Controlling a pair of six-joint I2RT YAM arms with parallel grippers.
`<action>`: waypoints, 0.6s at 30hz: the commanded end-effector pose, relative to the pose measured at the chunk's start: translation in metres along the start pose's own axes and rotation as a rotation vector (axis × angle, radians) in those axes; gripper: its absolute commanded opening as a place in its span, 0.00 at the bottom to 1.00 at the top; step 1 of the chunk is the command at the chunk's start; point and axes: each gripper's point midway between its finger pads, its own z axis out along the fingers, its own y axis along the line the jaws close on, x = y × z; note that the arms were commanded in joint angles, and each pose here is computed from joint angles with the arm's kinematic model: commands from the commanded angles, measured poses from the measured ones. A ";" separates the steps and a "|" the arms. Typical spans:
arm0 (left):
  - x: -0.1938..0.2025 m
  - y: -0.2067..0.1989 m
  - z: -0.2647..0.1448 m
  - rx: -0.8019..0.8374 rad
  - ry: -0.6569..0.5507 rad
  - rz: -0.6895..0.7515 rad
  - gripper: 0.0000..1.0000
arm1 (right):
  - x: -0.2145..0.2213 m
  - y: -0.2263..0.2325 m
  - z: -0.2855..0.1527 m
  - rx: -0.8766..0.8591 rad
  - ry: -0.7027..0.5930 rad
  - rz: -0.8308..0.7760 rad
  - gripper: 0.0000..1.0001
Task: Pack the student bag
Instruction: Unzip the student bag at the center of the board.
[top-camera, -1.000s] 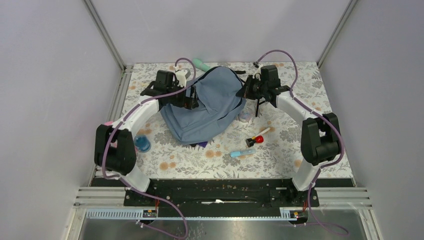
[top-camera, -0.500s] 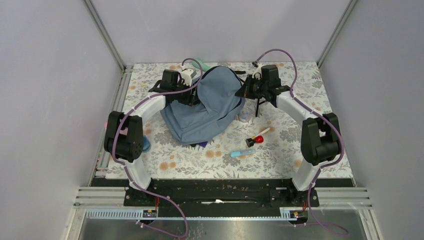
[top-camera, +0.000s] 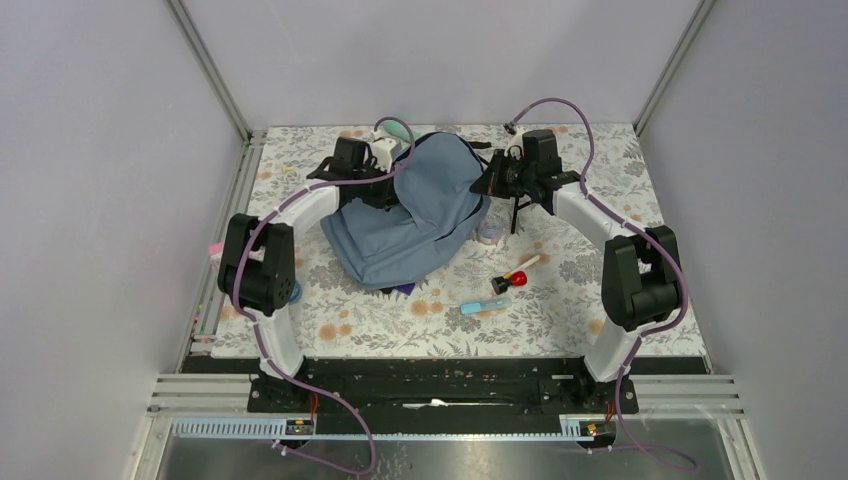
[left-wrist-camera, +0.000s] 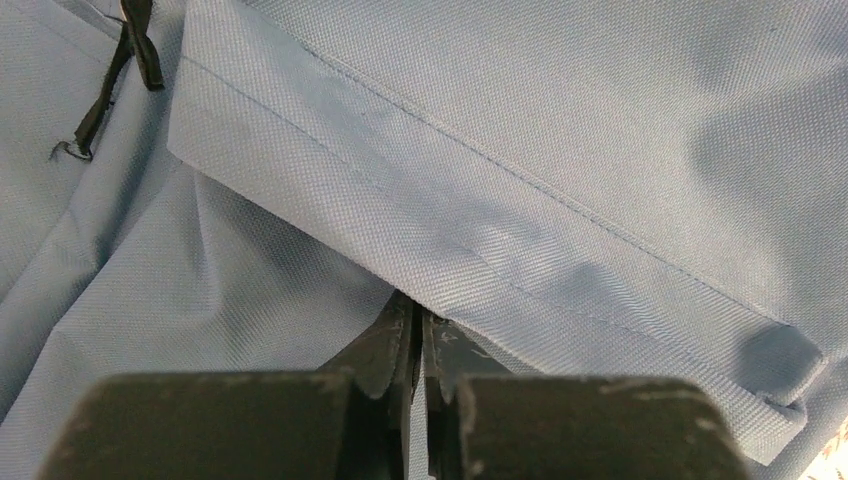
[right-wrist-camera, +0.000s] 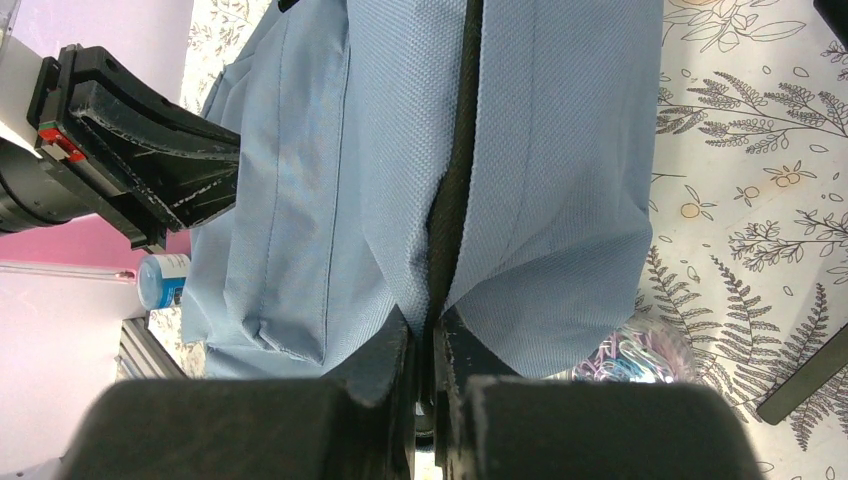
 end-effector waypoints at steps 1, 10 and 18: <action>-0.012 -0.004 -0.008 -0.043 -0.007 0.074 0.00 | -0.037 0.029 -0.010 -0.090 -0.115 -0.073 0.00; -0.004 -0.028 -0.034 -0.132 0.102 0.163 0.00 | -0.035 0.021 -0.006 -0.058 -0.119 -0.054 0.00; 0.003 -0.041 -0.054 -0.157 0.123 0.137 0.00 | -0.030 0.018 -0.004 -0.057 -0.107 -0.040 0.00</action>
